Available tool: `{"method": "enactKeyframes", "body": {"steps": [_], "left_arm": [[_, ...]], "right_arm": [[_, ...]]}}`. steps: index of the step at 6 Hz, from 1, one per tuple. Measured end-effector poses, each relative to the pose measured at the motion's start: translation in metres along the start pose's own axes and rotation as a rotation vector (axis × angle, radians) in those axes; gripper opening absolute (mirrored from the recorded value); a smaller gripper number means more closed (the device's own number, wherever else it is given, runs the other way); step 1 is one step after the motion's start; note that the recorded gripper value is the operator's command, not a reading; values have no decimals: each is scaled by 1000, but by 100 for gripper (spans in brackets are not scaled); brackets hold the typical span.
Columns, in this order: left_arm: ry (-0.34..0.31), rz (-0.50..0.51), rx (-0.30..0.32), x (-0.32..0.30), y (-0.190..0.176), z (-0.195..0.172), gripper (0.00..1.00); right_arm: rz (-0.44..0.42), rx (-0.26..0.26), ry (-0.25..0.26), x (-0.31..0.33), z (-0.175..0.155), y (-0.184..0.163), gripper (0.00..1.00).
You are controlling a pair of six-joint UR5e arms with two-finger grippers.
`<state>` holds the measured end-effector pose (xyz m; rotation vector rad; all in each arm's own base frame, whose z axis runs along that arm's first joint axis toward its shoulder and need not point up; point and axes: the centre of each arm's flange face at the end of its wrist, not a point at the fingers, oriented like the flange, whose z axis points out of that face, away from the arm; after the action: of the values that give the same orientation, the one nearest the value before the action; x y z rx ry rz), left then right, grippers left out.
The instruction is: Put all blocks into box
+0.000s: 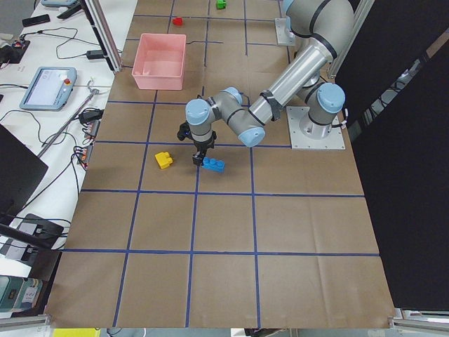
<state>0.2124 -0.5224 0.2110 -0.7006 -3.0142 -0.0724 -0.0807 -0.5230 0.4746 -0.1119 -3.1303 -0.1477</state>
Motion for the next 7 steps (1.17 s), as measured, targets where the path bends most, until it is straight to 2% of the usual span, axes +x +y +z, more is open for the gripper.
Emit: {"method": "enactKeyframes", "body": {"steps": [1, 2, 3, 5, 6, 7], "left_arm": [[7, -1, -6, -1, 0, 12, 50], [14, -3, -13, -2, 1, 19, 6], [11, -7, -23, -3, 1, 21, 0], [-12, -66, -26, -8, -5, 13, 0], [-31, -90, -10, -8, -20, -2, 0], [-53, -91, 10, 4, -56, -27, 0]], "right_arm": [[-21, -7, 3, 51, 7, 2, 100], [-47, -13, 12, 100, 18, 2, 100], [-67, -22, 10, 140, 42, -8, 100], [-76, -55, -15, 178, 102, -35, 99], [-78, -63, -23, 181, 132, -39, 99], [-93, -54, -18, 181, 165, -36, 99]]}}
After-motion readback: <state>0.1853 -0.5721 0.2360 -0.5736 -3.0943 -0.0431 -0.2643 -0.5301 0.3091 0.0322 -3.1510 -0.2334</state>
